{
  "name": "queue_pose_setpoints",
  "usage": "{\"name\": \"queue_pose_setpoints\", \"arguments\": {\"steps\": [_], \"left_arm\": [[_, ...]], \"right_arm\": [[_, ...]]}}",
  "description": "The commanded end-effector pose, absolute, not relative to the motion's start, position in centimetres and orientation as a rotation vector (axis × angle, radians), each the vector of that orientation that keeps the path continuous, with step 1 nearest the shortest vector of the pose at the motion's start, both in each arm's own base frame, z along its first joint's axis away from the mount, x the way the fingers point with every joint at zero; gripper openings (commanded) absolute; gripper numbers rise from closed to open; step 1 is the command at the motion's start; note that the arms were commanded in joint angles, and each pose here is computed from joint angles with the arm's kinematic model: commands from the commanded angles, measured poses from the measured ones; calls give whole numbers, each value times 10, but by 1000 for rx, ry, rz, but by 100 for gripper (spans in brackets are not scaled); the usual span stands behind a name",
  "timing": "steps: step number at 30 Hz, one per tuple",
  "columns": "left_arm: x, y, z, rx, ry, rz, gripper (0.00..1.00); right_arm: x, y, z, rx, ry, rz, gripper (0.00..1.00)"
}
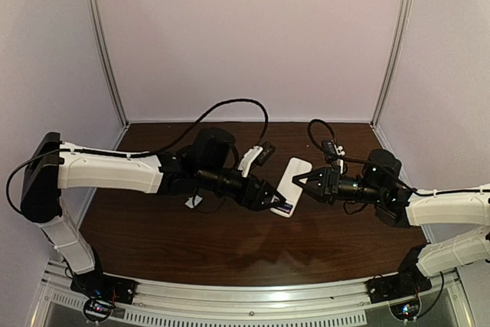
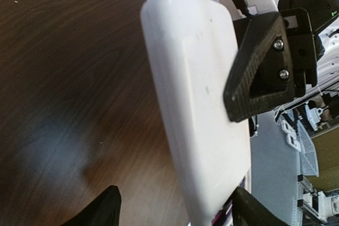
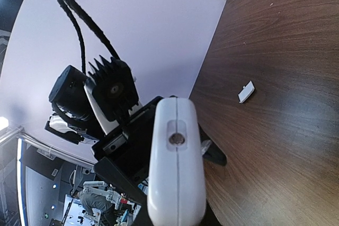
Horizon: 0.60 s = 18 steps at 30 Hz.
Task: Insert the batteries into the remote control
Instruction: Load the battery into the battery compartment.
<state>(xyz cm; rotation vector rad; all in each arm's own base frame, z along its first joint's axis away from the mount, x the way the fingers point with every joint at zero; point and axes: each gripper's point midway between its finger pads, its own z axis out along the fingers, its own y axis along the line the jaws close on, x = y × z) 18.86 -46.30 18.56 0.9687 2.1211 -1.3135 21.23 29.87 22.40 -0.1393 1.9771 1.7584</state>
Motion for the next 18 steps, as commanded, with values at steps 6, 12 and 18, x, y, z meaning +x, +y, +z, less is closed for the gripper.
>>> {"name": "queue_pose_setpoints", "arguments": {"steps": [6,12,18], "left_arm": [[251,-380,206,852,2124,-854,80],[290,-298,143,591,2420,-431,74],[308,-256,104,514,2551,-199,61]], "right_arm": [[214,291,231,-174,1975,1701,0],[220,287,221,-158,1999,1686,0],[228,286,205,-161,2057,1629,0]]}}
